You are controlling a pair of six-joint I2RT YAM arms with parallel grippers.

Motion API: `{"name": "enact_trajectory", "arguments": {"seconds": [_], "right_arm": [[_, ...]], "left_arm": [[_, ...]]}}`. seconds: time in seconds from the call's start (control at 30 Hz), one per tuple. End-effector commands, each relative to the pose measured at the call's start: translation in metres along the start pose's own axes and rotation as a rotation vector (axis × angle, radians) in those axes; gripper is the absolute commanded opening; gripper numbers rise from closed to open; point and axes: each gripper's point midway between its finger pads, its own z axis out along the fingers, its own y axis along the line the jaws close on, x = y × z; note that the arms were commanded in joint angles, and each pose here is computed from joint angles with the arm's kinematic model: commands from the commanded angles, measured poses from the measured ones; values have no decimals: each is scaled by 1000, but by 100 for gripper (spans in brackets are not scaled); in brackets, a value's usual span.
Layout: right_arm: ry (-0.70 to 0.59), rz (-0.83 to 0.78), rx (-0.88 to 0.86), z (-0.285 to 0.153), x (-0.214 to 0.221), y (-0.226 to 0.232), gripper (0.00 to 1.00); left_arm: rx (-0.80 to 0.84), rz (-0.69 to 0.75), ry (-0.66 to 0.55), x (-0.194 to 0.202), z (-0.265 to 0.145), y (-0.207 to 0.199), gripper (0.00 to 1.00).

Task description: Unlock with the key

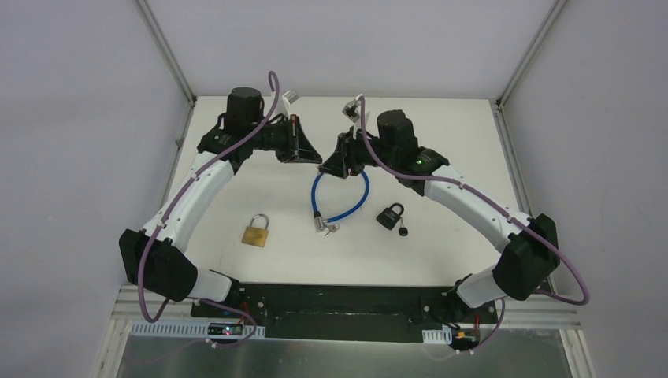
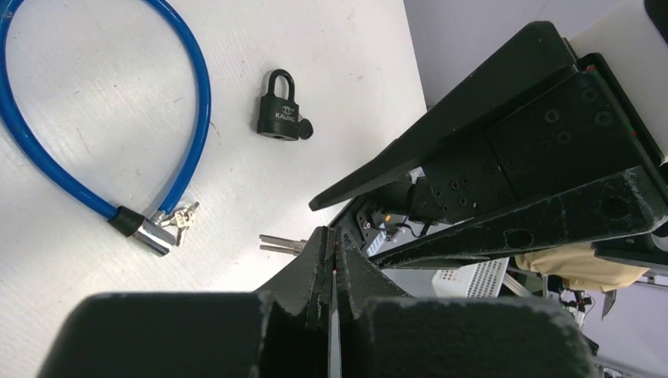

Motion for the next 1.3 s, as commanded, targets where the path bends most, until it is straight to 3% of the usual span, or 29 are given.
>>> {"name": "enact_trajectory", "arguments": {"seconds": [0.0, 0.57, 0.83, 0.93, 1.07, 1.17, 1.27], "right_arm": [[-83, -28, -18, -4, -27, 7, 43], [-42, -53, -78, 10, -20, 9, 40], [-103, -53, -73, 6, -37, 14, 0], [-122, -33, -81, 5, -40, 15, 0], [-176, 19, -117, 1, -45, 18, 0], [-241, 113, -152, -5, -54, 20, 0], [-345, 209, -162, -14, -72, 19, 0]], "left_arm": [[14, 12, -34, -12, -6, -14, 0], [44, -4, -20, -15, -5, -22, 0], [45, -9, -19, -13, -7, -23, 0], [33, -6, -39, -15, -10, -23, 15], [-33, -7, -125, -24, -19, -16, 66], [-109, -30, -231, -33, -30, -5, 83], [-138, -47, -338, -38, -41, 0, 92]]}}
